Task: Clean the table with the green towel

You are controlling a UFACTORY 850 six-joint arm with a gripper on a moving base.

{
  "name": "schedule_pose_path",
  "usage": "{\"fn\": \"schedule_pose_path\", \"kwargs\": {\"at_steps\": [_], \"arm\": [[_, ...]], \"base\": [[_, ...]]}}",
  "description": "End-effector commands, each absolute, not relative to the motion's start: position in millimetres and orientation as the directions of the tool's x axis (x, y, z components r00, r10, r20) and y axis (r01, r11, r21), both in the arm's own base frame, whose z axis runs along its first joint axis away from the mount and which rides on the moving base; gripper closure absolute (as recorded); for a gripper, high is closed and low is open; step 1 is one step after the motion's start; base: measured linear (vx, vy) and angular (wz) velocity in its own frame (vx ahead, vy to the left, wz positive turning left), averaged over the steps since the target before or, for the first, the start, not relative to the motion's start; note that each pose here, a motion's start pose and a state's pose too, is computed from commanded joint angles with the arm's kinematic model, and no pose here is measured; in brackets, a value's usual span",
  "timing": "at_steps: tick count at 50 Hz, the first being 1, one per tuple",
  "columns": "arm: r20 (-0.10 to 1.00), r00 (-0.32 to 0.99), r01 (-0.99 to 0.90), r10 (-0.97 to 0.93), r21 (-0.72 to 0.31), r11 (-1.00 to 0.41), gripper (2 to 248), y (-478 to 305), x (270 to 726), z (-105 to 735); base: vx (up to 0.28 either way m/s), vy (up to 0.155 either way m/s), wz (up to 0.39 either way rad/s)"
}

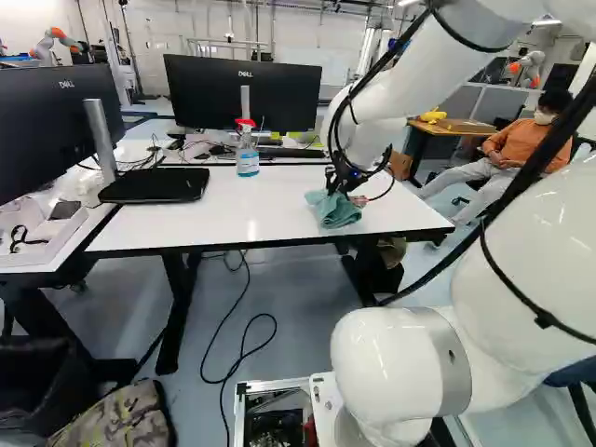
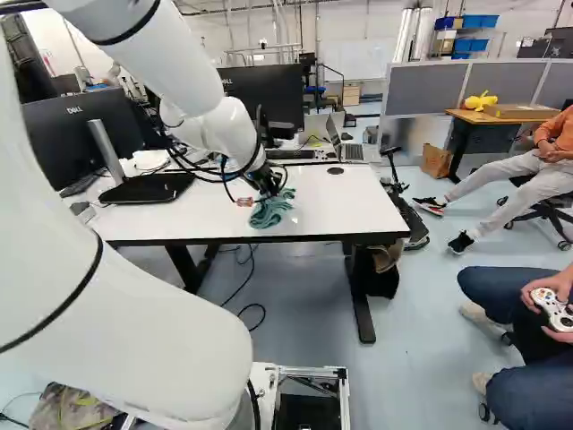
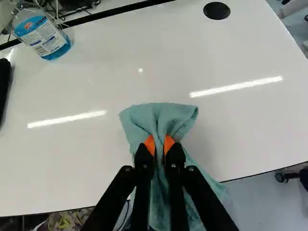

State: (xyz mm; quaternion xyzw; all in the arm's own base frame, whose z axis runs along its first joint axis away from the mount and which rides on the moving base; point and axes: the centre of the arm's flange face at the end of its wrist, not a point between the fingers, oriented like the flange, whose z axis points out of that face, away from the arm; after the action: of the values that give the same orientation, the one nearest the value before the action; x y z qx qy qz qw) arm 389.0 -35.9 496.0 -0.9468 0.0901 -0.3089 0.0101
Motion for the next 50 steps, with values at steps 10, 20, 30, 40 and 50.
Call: {"fn": "schedule_pose_path", "kwargs": {"at_steps": [10, 20, 30, 40, 50], "arm": [[0.600, 0.773, -0.200, -0.205, -0.077, -0.977, 209, -51.1, 390.2, 507.8], [0.620, 0.750, -0.233, -0.231, -0.078, -0.969, 209, -66.7, 396.5, 520.3], [0.619, 0.743, -0.267, -0.257, -0.078, -0.961, 209, -83.4, 408.2, 522.4], [0.616, 0.736, -0.298, -0.281, -0.078, -0.951, 209, -100.5, 420.8, 523.2], [0.614, 0.728, -0.328, -0.304, -0.078, -0.941, 209, -117.7, 432.9, 523.8]], "base": [[0.000, 0.000, 0.000], [0.000, 0.000, 0.000], [0.000, 0.000, 0.000], [0.000, 0.000, 0.000], [0.000, 0.000, 0.000]]}}
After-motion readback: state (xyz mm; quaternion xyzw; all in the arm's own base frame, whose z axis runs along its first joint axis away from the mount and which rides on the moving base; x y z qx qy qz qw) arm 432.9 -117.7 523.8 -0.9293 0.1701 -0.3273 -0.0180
